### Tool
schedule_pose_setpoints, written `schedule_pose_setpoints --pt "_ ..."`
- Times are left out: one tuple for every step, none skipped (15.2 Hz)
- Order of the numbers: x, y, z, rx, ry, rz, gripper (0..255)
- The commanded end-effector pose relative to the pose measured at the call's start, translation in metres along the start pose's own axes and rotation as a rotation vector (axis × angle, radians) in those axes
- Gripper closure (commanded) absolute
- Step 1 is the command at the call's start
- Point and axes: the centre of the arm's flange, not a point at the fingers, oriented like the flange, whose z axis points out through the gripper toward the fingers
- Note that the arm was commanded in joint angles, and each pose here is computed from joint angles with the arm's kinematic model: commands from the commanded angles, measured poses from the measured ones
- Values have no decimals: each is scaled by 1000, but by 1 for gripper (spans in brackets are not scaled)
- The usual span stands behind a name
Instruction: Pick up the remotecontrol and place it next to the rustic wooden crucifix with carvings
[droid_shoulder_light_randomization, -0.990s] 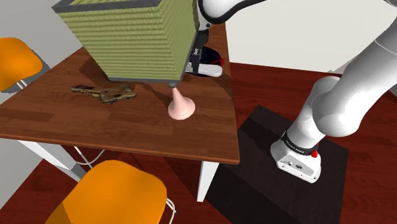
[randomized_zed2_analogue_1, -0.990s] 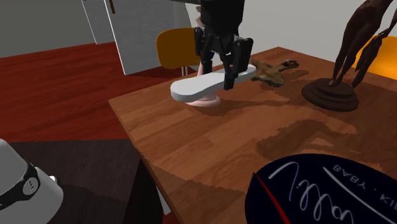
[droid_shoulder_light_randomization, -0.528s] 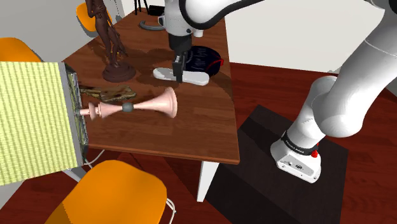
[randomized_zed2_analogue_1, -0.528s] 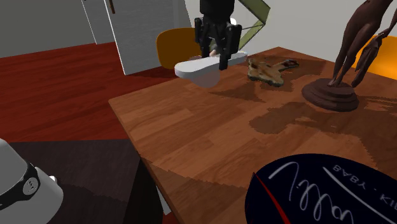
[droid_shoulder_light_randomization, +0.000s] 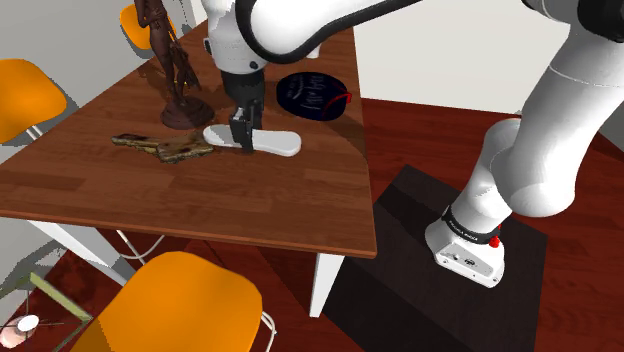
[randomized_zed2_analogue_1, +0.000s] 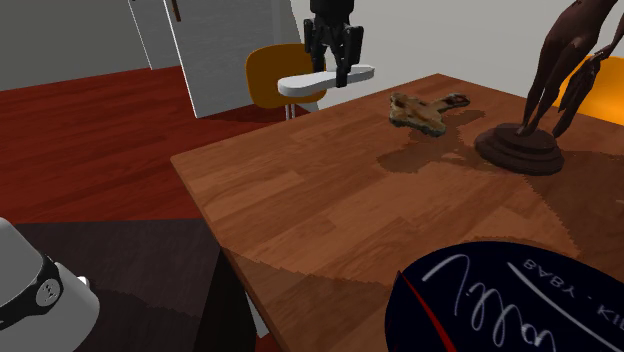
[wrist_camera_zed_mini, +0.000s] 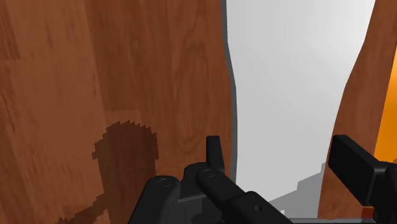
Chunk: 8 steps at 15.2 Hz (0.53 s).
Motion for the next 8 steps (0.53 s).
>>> schedule_pose_setpoints --pt "14 -22 -2 0 0 2 255" --pt "21 -33 -2 0 0 2 255" --pt "28 -44 -3 0 0 2 255" --pt "35 -55 -3 0 0 2 255" --pt "42 -66 -3 0 0 2 255" --pt "49 -78 -4 0 0 2 255" --pt "54 -86 -4 0 0 2 255" --pt "54 -86 1 0 0 2 255"
